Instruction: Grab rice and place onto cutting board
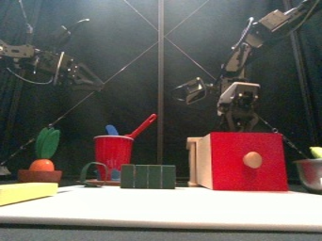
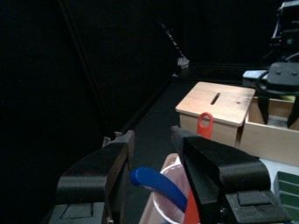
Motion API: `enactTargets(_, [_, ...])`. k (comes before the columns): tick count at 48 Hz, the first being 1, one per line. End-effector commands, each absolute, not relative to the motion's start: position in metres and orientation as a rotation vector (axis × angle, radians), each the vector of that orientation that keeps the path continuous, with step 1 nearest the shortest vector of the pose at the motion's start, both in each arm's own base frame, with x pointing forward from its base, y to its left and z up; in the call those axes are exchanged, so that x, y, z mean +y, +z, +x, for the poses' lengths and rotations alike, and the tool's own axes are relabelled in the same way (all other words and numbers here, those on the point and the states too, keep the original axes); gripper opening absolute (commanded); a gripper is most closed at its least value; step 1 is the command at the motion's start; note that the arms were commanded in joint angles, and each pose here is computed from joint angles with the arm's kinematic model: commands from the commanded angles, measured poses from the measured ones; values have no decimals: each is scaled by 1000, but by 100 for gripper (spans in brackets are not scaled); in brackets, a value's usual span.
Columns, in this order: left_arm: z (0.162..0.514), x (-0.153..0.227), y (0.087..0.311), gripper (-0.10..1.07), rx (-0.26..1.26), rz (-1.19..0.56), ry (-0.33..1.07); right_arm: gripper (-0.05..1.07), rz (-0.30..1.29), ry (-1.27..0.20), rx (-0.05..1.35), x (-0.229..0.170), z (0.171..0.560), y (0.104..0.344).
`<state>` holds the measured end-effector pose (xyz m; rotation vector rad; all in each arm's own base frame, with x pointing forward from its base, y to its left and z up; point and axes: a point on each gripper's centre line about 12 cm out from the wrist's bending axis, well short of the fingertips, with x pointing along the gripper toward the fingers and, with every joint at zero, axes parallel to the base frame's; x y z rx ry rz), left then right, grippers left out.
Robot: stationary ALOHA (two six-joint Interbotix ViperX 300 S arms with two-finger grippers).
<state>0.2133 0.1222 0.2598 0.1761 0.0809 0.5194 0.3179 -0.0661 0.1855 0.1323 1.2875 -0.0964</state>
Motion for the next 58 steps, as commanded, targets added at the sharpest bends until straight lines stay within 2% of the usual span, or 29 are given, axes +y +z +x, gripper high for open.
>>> enactTargets(1, [216, 124, 270, 80, 49, 182, 525, 65, 121, -116, 1219, -71, 314, 217])
enactTargets(17, [216, 125, 270, 80, 49, 186, 526, 65, 111, -110, 1226, -68, 306, 259])
enactTargets(26, [216, 124, 270, 80, 49, 190, 521, 65, 199, -90, 1242, -45, 322, 269])
enactTargets(31, [217, 122, 270, 80, 52, 207, 508, 64, 198, -70, 1239, -28, 332, 270])
enactTargets(42, [222, 115, 273, 80, 45, 217, 474, 64, 232, -29, 1229, 17, 359, 256])
enactTargets(58, [221, 117, 272, 80, 38, 177, 493, 65, 206, 16, 1231, 59, 398, 214])
